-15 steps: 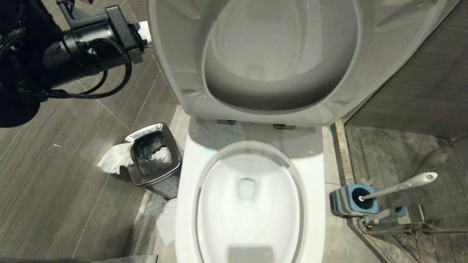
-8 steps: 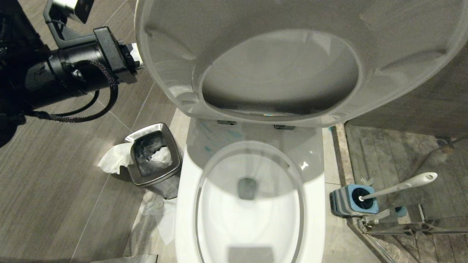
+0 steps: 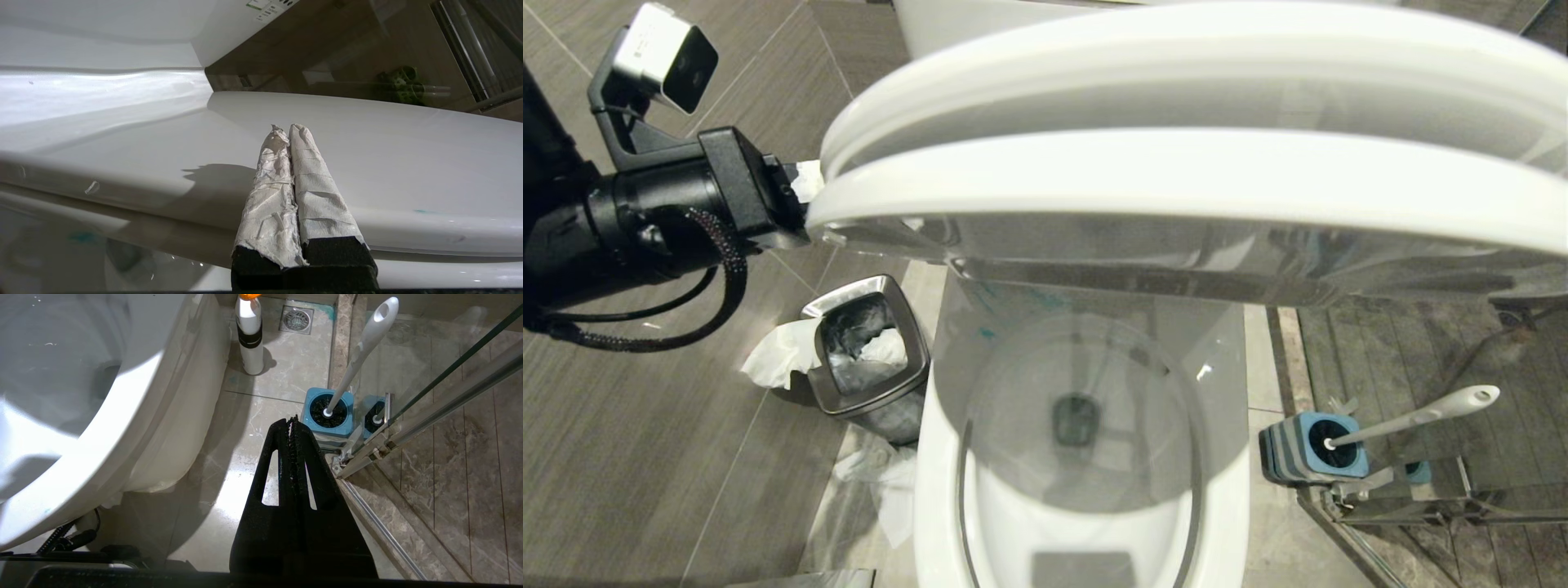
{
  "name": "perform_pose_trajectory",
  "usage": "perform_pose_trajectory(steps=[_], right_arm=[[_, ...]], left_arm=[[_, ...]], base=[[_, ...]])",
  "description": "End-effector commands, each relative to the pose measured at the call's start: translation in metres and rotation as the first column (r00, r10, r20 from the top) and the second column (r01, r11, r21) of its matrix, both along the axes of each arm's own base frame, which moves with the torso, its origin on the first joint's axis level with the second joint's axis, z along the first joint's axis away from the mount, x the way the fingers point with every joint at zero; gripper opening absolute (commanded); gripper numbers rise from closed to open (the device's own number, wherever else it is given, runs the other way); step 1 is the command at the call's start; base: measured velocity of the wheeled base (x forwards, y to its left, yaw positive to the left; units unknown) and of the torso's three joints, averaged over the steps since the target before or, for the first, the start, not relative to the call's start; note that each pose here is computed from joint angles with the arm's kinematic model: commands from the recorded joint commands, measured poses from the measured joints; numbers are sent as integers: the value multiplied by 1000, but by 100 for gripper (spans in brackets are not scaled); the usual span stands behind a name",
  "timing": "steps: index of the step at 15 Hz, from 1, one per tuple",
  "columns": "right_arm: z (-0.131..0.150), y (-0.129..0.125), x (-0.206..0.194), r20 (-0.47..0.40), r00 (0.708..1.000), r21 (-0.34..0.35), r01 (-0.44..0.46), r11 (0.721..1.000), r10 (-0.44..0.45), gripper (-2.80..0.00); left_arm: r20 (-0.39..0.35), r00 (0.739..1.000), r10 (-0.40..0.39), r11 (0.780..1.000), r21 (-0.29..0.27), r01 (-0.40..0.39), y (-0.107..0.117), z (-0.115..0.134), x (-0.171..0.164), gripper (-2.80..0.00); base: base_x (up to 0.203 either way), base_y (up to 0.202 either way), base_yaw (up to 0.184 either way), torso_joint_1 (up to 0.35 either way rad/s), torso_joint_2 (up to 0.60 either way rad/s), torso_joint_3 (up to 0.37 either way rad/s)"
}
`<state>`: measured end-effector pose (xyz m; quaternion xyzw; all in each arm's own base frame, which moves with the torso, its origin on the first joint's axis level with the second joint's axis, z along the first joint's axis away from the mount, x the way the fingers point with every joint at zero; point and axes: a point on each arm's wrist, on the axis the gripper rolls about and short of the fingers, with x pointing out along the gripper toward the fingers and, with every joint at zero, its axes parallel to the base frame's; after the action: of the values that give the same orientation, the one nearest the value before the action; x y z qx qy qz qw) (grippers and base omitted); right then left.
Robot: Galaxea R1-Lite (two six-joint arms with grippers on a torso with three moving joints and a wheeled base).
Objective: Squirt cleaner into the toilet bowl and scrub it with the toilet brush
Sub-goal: Close the toilet lid
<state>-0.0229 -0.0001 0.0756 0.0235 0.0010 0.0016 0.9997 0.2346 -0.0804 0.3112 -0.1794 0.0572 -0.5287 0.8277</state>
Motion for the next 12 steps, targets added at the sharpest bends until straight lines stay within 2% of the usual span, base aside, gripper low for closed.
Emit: perform_pose_trajectory(steps=[1, 5, 9, 12], right_arm=[[0, 0, 0, -1, 1000, 1, 0, 1000, 0, -280], [0, 0, 0, -2, 1000, 1, -1, 1000, 1, -280], [0, 0, 0, -1, 1000, 1, -1, 1000, 1, -280], [0, 0, 0, -2, 1000, 0, 0, 1000, 0, -280]], left_arm=[[-4, 1000, -5, 1000, -1, 5, 4, 3, -16, -280], [-59, 998, 5, 1000, 13, -5, 12, 11, -45, -280], [104, 993, 47, 998, -41, -43, 18, 58, -69, -280], [166, 986, -20, 999, -24, 25, 21, 59, -90, -280]], base=[[0, 0, 0, 0, 0, 0], [0, 0, 0, 0, 0, 0], [0, 0, 0, 0, 0, 0], [0, 0, 0, 0, 0, 0]])
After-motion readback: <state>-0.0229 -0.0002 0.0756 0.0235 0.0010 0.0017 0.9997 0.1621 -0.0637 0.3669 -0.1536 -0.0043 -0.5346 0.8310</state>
